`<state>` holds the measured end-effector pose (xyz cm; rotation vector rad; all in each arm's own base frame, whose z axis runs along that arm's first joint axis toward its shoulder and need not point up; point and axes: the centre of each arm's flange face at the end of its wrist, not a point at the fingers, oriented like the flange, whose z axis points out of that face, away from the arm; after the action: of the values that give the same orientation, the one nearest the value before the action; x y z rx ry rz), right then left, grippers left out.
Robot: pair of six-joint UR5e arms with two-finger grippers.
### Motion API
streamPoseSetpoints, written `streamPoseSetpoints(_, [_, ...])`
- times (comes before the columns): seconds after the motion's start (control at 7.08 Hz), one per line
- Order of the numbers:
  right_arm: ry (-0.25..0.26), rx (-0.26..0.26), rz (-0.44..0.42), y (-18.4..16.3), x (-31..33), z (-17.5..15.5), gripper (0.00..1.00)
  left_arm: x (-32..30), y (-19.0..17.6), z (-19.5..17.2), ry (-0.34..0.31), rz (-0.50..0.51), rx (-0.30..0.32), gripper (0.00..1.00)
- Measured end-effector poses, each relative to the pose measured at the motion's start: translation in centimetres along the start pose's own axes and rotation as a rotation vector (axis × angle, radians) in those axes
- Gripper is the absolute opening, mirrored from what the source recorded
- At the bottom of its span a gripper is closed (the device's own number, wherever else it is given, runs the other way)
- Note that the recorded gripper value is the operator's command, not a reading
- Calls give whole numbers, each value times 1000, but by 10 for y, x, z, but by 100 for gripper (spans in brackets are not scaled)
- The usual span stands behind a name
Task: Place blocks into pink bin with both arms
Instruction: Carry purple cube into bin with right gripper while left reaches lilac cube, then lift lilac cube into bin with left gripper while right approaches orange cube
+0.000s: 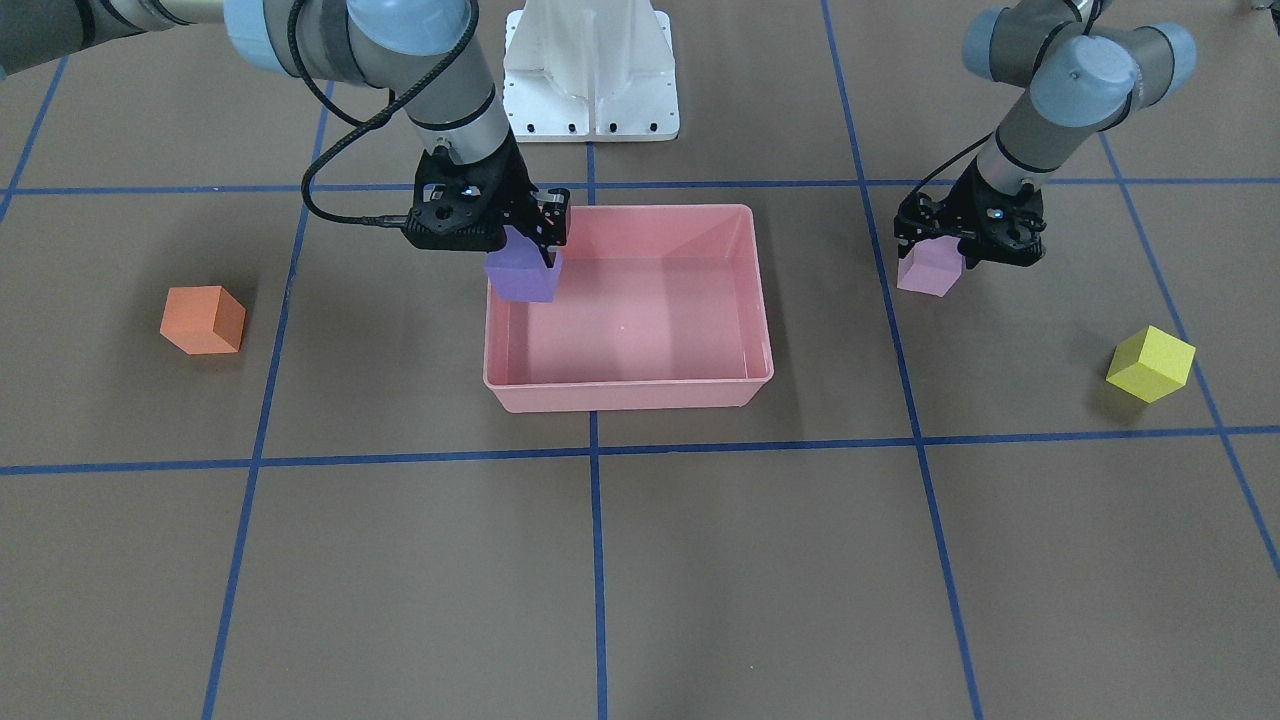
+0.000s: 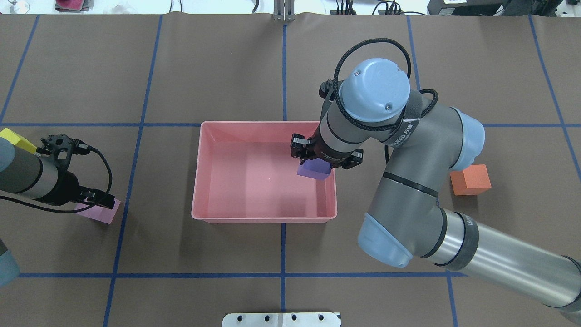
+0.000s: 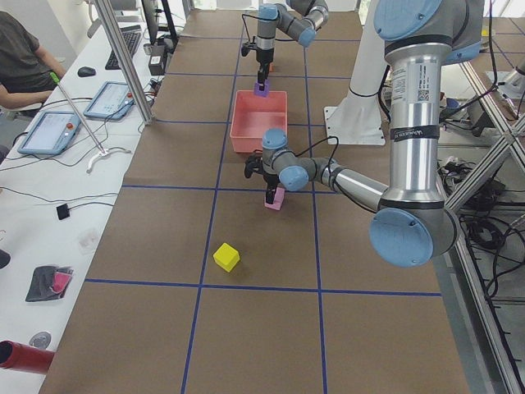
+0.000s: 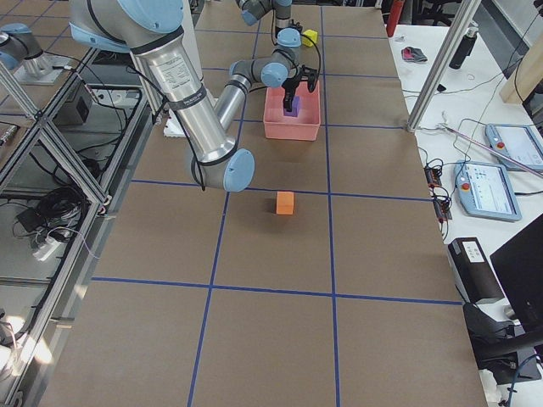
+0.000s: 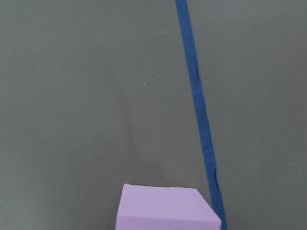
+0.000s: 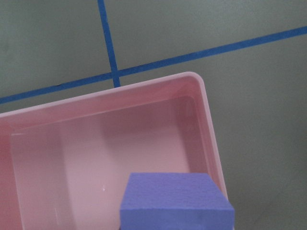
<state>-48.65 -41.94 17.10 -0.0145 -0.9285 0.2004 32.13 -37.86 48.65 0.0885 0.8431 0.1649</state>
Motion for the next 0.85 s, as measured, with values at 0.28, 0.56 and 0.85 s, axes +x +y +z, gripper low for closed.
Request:
streamPoseSetpoints(0.28, [19, 0, -4, 6, -15, 18, 7, -1, 2, 5, -5, 1, -9, 27])
streamPoseSetpoints(0.56, [39, -10, -5, 8, -24, 34, 64, 0, 2, 6, -5, 0, -10, 0])
streamPoseSetpoints(0.85, [59, -23, -14, 16, -26, 49, 99, 14, -3, -1, 24, -7, -6, 0])
